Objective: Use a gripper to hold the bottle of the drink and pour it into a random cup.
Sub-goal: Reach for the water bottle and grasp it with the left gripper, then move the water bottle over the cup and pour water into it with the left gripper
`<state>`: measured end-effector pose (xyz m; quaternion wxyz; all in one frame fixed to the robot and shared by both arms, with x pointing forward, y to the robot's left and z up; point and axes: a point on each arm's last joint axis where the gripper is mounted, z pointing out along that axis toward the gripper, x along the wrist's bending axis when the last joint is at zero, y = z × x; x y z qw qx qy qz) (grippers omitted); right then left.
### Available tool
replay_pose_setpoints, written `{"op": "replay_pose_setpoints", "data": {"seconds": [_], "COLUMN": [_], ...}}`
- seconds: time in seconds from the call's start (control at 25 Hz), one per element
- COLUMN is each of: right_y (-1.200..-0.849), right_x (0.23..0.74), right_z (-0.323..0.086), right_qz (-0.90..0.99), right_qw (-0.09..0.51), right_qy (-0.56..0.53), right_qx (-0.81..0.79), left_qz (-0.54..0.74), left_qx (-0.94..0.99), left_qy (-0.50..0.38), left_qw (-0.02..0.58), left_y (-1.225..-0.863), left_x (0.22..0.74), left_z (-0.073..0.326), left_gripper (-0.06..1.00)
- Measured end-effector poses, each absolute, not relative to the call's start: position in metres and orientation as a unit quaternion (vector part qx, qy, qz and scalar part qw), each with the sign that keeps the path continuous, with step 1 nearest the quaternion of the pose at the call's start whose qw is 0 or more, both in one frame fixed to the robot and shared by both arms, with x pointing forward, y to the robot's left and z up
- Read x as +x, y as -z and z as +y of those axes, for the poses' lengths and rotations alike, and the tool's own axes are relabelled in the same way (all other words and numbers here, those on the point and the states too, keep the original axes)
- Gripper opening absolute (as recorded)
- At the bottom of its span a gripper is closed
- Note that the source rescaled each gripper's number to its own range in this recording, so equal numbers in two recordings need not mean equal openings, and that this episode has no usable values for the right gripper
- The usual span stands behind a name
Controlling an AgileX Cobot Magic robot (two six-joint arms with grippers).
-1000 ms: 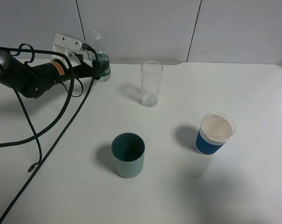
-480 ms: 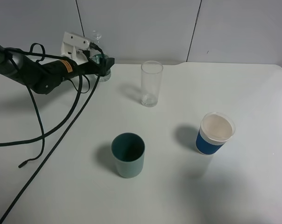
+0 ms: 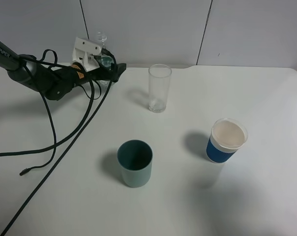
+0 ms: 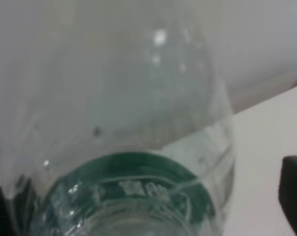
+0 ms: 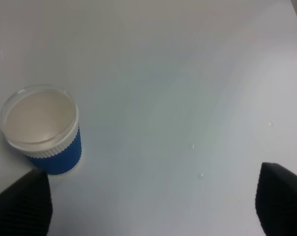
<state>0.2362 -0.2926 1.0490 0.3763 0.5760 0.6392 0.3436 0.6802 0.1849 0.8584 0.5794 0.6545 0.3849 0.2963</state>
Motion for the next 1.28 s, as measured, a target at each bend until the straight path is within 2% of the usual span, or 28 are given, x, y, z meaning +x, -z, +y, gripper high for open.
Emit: {"op": "replay_pose_setpoints", "data": {"seconds": [0.12, 0.2, 0.24, 0.28, 0.32, 0.36, 0.4, 0.56, 1.28], "right_y": [-1.049, -1.049, -1.049, -1.049, -1.049, -1.049, -1.049, -1.049, -1.049], "right_x": [0.2362, 0.2362, 0.2362, 0.2362, 0.2362, 0.2362, 0.2362, 0.2362, 0.2362], "right_z": [-0.2926, -0.2926, -0.2926, -0.2926, -0.2926, -0.2926, -0.2926, -0.2926, -0.2926], "right_qz": [0.639, 0.639, 0.639, 0.639, 0.639, 0.639, 0.639, 0.639, 0.639], "right_qw": [0.376, 0.376, 0.376, 0.376, 0.376, 0.376, 0.376, 0.376, 0.376], "right_qy": [-0.344, -0.344, -0.344, -0.344, -0.344, -0.344, -0.344, -0.344, -0.344], "right_qx": [0.576, 0.576, 0.576, 0.576, 0.576, 0.576, 0.576, 0.576, 0.576], "left_qz": [0.385, 0.386, 0.387, 0.391, 0.396, 0.399, 0.401, 0.406, 0.403], "left_qx": [0.654, 0.653, 0.652, 0.65, 0.647, 0.645, 0.644, 0.64, 0.642], "left_qy": [-0.296, -0.296, -0.295, -0.292, -0.289, -0.285, -0.283, -0.277, -0.278], "left_qw": [0.58, 0.58, 0.581, 0.582, 0.584, 0.586, 0.587, 0.591, 0.59], "left_y": [-0.8585, -0.8581, -0.8581, -0.8582, -0.8584, -0.8584, -0.8579, -0.8585, -0.8644], "left_x": [0.6802, 0.6802, 0.6802, 0.6803, 0.6805, 0.6804, 0.6804, 0.6811, 0.6816], "left_z": [0.1849, 0.185, 0.185, 0.1851, 0.1851, 0.185, 0.185, 0.1843, 0.1838], "left_gripper": [1.0, 0.88, 0.73, 0.51, 0.24, 0.05, 0.0, 0.03, 0.03]}}
